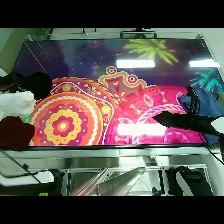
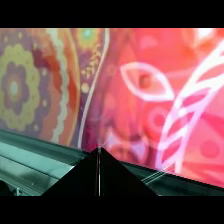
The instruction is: Fold the shirts.
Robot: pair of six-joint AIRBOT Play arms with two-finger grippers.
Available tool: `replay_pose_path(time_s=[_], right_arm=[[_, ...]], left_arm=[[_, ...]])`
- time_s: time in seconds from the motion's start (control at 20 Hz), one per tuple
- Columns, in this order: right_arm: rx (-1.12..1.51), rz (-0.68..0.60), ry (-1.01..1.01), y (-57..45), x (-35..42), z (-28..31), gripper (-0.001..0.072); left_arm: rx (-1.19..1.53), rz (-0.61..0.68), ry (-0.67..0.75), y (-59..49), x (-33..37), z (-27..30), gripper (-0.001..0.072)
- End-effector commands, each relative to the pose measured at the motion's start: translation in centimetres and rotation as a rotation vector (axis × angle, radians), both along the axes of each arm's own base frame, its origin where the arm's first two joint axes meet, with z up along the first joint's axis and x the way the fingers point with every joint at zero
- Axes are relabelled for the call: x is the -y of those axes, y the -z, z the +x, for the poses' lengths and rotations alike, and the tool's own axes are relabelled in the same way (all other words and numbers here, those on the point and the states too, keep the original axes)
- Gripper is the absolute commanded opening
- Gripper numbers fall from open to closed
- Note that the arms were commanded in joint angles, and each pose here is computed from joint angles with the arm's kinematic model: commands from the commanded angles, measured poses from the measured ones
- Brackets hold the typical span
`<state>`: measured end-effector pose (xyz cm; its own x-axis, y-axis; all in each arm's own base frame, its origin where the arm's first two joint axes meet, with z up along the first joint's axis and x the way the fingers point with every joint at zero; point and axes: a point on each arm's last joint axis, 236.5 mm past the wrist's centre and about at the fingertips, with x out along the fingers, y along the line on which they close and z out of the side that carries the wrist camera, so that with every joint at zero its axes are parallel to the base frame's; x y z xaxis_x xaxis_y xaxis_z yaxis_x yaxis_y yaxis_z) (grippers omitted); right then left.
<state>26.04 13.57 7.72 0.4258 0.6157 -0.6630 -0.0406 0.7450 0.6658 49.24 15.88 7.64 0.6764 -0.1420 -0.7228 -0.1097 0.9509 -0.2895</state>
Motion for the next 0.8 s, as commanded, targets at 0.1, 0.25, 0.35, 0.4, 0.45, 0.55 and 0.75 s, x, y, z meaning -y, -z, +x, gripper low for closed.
replay_pose_path(time_s=[0.1, 0.25, 0.35, 0.4, 0.45, 0.55, 0.75], right_arm=[[0.0, 0.0, -0.001, 0.0, 0.0, 0.0, 0.0018], [0.0, 0.001, -0.001, 0.0, 0.0, 0.0, 0.0017], [0.0, 0.01, -0.001, -0.2, -0.2, 0.0, 0.0017], [0.002, 0.03, -0.001, -0.5, -0.5, 0.0, 0.0017], [0.004, 0.056, -0.001, -0.9, -0.9, 0.0, 0.0017], [0.006, 0.086, -0.001, -1.4, -1.3, 0.1, 0.0017], [0.008, 0.084, -0.002, -1.4, -1.3, 0.1, 0.0017]], left_arm=[[-0.087, -0.023, -0.005, 11.3, -3.7, 6.6, 0.072], [-0.136, 0.031, 0.034, 15.5, -3.4, 8.2, 0.072], [-0.173, 0.065, 0.069, 17.3, -2.8, 8.6, 0.0719], [-0.184, 0.058, 0.065, 17.7, -2.4, 8.8, 0.0685], [-0.192, 0.031, 0.057, 17.7, -1.8, 8.9, 0.0542], [-0.202, 0.009, 0.097, 15.9, -0.3, 9.0, 0.0022], [-0.07, -0.113, 0.223, 6.4, 6.6, 10.6, 0.0018]])
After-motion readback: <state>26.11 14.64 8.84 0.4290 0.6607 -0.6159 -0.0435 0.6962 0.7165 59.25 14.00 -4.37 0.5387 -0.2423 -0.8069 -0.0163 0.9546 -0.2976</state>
